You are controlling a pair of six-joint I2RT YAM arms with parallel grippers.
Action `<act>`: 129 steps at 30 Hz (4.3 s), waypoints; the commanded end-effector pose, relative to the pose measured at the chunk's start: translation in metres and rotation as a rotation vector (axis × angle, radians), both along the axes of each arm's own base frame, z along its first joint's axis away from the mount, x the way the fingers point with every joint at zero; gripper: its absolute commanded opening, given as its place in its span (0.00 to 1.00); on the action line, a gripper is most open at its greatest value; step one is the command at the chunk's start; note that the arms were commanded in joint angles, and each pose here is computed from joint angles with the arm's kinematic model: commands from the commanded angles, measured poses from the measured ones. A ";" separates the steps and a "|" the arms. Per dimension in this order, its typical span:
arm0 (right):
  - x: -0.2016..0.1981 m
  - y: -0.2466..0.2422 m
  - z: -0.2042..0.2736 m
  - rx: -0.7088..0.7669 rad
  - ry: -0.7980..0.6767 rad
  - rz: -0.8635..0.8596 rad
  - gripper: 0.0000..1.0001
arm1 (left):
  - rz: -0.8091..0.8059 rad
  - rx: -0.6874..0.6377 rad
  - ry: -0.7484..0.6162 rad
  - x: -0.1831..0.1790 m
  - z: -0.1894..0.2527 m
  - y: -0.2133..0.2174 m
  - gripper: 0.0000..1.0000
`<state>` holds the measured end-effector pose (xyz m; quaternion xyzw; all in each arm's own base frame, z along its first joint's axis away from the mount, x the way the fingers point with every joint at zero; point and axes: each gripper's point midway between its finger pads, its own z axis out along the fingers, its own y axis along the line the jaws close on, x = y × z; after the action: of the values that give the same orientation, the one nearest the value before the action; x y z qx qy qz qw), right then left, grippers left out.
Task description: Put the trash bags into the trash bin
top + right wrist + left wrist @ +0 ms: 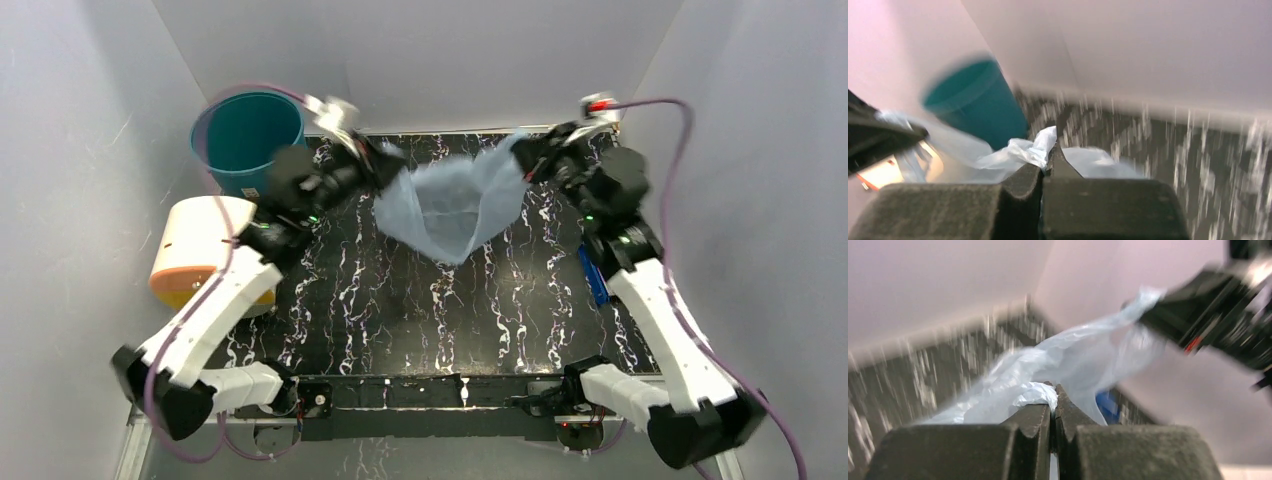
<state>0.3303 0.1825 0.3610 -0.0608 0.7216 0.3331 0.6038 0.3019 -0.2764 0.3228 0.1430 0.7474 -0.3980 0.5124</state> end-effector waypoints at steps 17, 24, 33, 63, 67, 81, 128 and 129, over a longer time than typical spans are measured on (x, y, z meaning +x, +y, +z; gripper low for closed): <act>-0.031 -0.011 -0.097 0.054 0.129 -0.025 0.00 | 0.008 -0.028 0.107 -0.032 -0.094 0.017 0.00; -0.049 -0.034 0.085 0.038 -0.386 -0.078 0.00 | 0.031 -0.132 -0.303 -0.027 0.102 0.028 0.00; -0.057 -0.012 -0.168 -0.020 0.367 0.008 0.00 | 0.074 -0.032 0.227 -0.059 -0.136 0.038 0.00; -0.138 0.065 -0.114 0.062 0.374 0.879 0.44 | -0.024 -0.066 0.153 -0.044 -0.091 0.011 0.00; -0.154 0.070 -0.119 0.063 0.455 0.986 0.44 | 0.000 -0.081 0.155 -0.045 -0.092 0.015 0.00; -0.155 0.111 -0.219 -0.282 0.634 0.748 0.66 | 0.014 -0.054 0.199 -0.046 -0.106 0.017 0.00; -0.192 0.110 -0.174 -0.452 -0.136 0.685 0.12 | 0.039 -0.045 0.202 -0.052 -0.110 0.027 0.00; -0.183 0.108 -0.159 -0.320 -0.050 0.689 0.07 | 0.040 -0.046 0.204 -0.053 -0.111 0.027 0.00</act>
<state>0.1445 0.2521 0.1055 -0.4767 0.7486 0.1698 0.4283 0.2495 -0.2504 0.1961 0.0713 0.8031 -0.4121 0.4245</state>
